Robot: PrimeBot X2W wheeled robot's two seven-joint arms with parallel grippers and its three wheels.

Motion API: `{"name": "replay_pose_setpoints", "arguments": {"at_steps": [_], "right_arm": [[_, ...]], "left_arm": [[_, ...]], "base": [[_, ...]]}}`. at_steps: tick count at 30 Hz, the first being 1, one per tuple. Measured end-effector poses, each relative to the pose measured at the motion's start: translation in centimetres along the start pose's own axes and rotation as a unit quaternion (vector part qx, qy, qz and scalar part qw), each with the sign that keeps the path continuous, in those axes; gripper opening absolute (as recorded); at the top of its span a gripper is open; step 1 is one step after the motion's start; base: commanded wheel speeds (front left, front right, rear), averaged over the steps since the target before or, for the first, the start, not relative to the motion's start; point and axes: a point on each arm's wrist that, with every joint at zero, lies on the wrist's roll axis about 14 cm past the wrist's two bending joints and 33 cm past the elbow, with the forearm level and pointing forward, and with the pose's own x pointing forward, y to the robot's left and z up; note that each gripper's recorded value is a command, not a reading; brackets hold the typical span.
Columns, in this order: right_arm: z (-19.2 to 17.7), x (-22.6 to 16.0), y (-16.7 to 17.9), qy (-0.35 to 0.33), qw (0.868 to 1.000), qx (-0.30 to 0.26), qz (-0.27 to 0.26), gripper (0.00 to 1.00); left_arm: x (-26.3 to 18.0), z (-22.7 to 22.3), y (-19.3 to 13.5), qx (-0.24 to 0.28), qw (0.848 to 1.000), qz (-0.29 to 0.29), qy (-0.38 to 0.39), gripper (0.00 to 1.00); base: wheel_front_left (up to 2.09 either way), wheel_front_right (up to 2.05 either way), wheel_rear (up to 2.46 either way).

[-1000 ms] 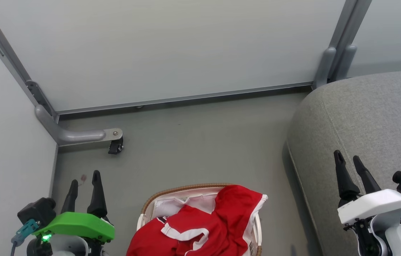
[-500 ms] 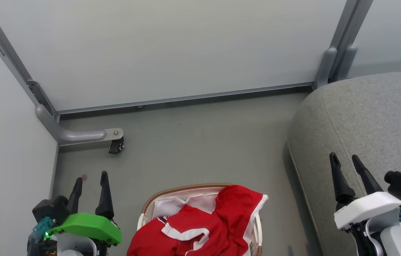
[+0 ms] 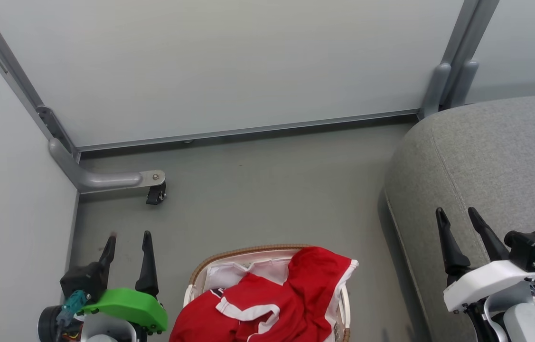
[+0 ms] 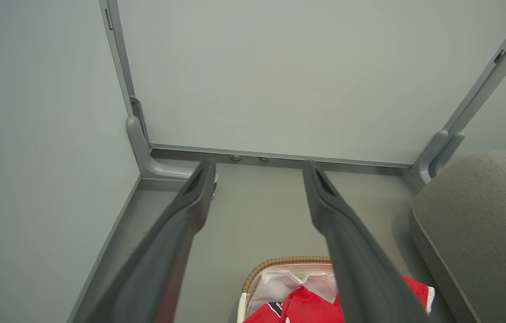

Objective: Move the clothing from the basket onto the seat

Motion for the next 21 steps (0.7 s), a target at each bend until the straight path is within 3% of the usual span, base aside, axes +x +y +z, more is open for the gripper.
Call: {"name": "replay_pose_setpoints", "arguments": {"at_steps": [21], "right_arm": [[-0.54, 0.28, 0.46, 0.002, 0.997, -0.071, 0.019, 1.00]], "left_arm": [[-0.16, -0.40, 0.00, 0.071, 0.997, -0.010, -0.001, 1.00]], "base": [[0.00, 0.00, 0.00]]}}
